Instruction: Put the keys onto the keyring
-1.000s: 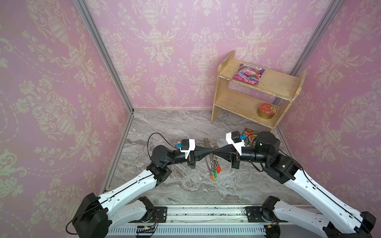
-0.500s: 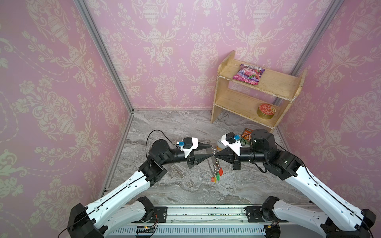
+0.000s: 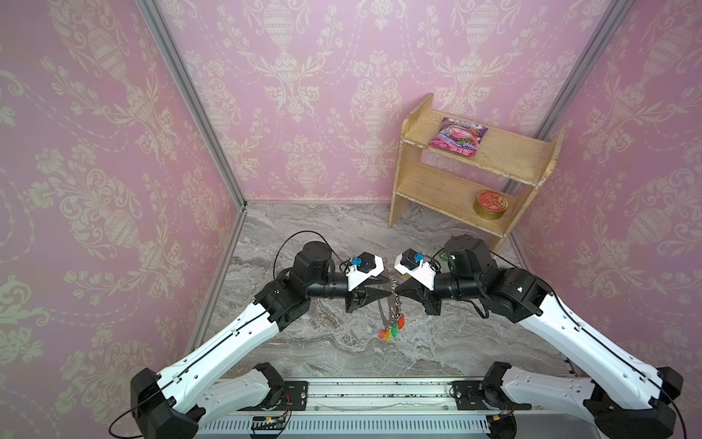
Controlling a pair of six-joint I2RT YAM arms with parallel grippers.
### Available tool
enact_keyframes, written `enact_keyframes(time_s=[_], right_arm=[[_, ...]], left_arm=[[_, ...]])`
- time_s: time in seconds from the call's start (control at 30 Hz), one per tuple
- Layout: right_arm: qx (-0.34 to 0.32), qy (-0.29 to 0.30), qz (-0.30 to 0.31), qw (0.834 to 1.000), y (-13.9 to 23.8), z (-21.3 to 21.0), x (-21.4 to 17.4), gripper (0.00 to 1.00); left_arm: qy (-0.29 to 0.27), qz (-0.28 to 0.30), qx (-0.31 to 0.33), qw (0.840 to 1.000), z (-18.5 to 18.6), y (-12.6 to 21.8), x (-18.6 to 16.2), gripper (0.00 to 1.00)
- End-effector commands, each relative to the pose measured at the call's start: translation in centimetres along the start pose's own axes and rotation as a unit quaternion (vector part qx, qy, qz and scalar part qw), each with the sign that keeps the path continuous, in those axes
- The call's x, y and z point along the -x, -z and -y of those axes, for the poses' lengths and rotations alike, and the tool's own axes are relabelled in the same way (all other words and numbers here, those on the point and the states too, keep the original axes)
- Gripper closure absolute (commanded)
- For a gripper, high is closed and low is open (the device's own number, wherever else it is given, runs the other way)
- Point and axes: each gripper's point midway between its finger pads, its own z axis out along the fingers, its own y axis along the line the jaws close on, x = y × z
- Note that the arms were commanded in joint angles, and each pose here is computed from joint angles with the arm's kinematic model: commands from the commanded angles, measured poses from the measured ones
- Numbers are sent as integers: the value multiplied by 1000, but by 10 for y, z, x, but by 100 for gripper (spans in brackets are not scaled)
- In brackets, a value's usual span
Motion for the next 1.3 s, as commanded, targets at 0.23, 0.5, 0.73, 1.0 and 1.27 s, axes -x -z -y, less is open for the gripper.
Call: enact_keyframes(time_s=[0.23,0.5,0.73,1.0,1.27], right_arm=[[-1,20,29,999,7,-2,20,100],[4,21,38,999,7,-4,23,100],[6,23,42,999,7,-5,24,100],[4,24,47,999,10,-5,26,100],[4,27,54,998,13,-6,29,100]], left_arm=[[-16,2,-6,1000,3,-7,9,74],[-17,8,-2,1000,0,-12,9,78],[-13,11,-7,1000,1,-15,8,84],[-9,3,-10,1000,1,-19,3,88],[-10,-1,-7,1000,1,-20,0,98]])
